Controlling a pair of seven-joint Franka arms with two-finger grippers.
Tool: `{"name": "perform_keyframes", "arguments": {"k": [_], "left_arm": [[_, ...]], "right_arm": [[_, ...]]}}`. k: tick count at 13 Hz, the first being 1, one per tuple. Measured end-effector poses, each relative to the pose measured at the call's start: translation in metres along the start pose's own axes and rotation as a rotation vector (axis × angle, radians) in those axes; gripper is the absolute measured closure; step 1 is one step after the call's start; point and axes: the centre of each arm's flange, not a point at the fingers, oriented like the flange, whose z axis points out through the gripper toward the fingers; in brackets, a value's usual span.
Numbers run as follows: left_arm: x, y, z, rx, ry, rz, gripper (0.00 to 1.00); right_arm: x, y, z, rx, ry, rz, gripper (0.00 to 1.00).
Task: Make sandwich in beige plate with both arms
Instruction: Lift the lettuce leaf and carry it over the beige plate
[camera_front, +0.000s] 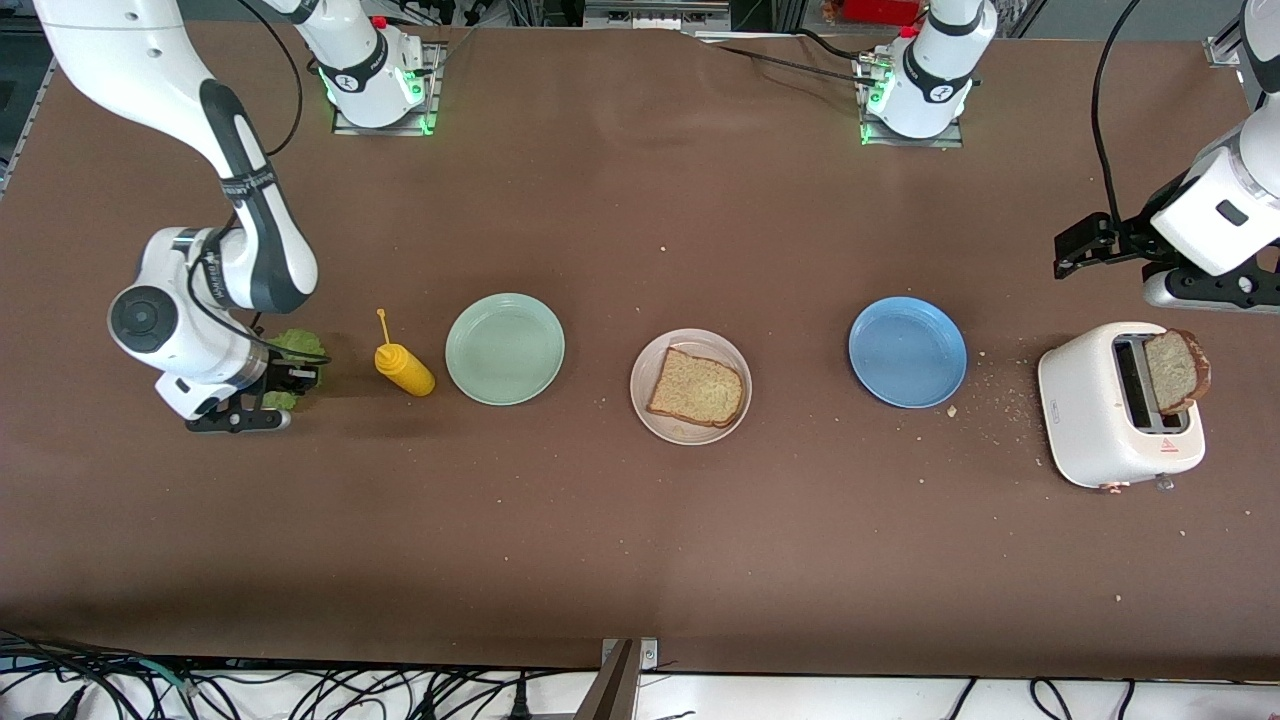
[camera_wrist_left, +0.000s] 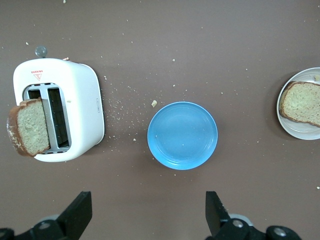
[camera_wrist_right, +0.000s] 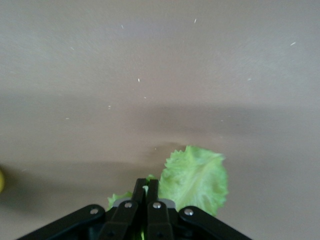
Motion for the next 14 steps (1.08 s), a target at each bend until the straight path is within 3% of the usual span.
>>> {"name": "perform_keyframes", "arguments": {"k": [5,9,14], "left_arm": [[0.0,0.0,0.0,0.0,0.0,0.0,0.0],[0.0,0.001,0.0,0.0,-0.001,0.001,0.0],[0.001,0.001,0.001,0.0,-0.002,0.002,0.0]], "right_arm": [[0.025,-0.024,-0.103,0.019,-0.083,-0.043,0.96],[0.03,-0.074,-0.182,0.018,-0.106,-0.116,0.96],[0.012,-0.196,-0.252,-0.003,-0.052,-0.153,0.96]]}}
